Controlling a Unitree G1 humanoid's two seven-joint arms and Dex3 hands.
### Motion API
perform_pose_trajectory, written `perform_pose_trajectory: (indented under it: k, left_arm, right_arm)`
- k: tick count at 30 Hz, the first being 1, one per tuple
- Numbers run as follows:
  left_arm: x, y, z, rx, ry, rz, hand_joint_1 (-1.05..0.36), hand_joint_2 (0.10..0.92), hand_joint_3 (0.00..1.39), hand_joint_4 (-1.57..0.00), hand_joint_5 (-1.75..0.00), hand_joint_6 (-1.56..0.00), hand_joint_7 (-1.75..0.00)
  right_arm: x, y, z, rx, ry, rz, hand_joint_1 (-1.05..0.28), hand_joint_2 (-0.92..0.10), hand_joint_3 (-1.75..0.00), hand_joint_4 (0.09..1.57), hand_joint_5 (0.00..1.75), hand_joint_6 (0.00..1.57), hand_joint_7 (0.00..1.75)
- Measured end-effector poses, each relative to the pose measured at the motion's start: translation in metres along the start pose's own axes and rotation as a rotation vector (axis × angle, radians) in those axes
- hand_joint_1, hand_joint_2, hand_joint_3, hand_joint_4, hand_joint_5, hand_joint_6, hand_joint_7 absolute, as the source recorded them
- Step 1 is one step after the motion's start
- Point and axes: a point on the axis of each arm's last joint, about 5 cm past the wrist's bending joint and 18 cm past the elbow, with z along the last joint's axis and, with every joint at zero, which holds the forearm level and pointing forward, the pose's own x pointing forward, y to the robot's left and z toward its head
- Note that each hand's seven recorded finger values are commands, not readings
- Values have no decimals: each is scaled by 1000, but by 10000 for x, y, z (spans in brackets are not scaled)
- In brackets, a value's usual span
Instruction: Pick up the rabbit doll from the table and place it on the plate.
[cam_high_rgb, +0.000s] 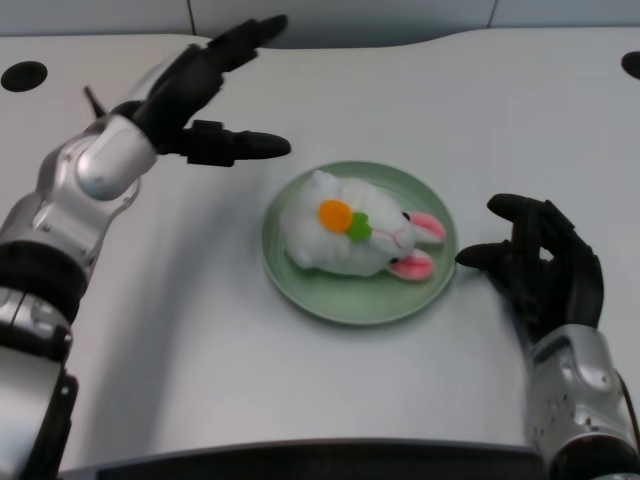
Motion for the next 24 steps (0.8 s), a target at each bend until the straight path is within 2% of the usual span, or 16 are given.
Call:
perform_pose_trajectory:
  k: [2,3,8,10,13,15,17,19,21,22,24]
  left_arm:
    - [-107,-13,-104,-82,16,46,-849,921,250,-210,-225,-191,-66]
    - [-163,-32,-154,-116,27,64,-854,921,329,-233,-317,-233,-64]
    - [-365,-155,-286,-323,57,150,-770,921,415,-309,-447,-305,-68]
    - [-446,-204,-316,-422,69,177,-723,921,430,-331,-463,-322,-69]
    - [-593,-279,-363,-593,71,208,-675,921,420,-334,-509,-370,-75]
    - [-687,-323,-392,-694,83,206,-660,921,412,-334,-554,-383,-70]
    - [-777,-347,-413,-784,104,208,-651,921,408,-323,-606,-395,-65]
    - [-875,-374,-425,-876,124,221,-653,921,414,-253,-741,-410,-49]
    - [-958,-397,-434,-934,145,224,-675,921,411,-249,-806,-428,-49]
    - [-1001,-408,-435,-962,157,230,-682,921,413,-259,-826,-439,-53]
    - [-1074,-436,-433,-1000,179,238,-665,921,455,-300,-868,-471,-63]
  right_arm:
    - [1,-2,2,1,-1,-1,-404,-921,-476,738,1400,666,1122]
    - [1,-2,4,1,-2,-2,-407,-921,-473,743,1402,666,1124]
    - [5,6,8,-1,-3,-7,-412,-921,-471,747,1395,667,1126]
    - [7,11,12,-3,-4,-11,-414,-921,-469,751,1392,674,1128]
    - [12,18,16,-3,3,-21,-409,-921,-472,745,1388,669,1125]
    - [13,21,18,-2,4,-22,-407,-921,-471,744,1394,669,1129]
    - [15,25,23,-3,1,-20,-410,-921,-472,739,1395,662,1126]
    - [20,34,37,-6,-6,-20,-406,-921,-479,735,1397,655,1124]
    - [26,43,54,-8,-13,-20,-400,-921,-490,732,1399,651,1122]
    - [28,49,58,-9,-13,-18,-399,-921,-492,733,1400,651,1120]
    - [20,50,53,-10,-11,-18,-396,-921,-493,735,1401,649,1113]
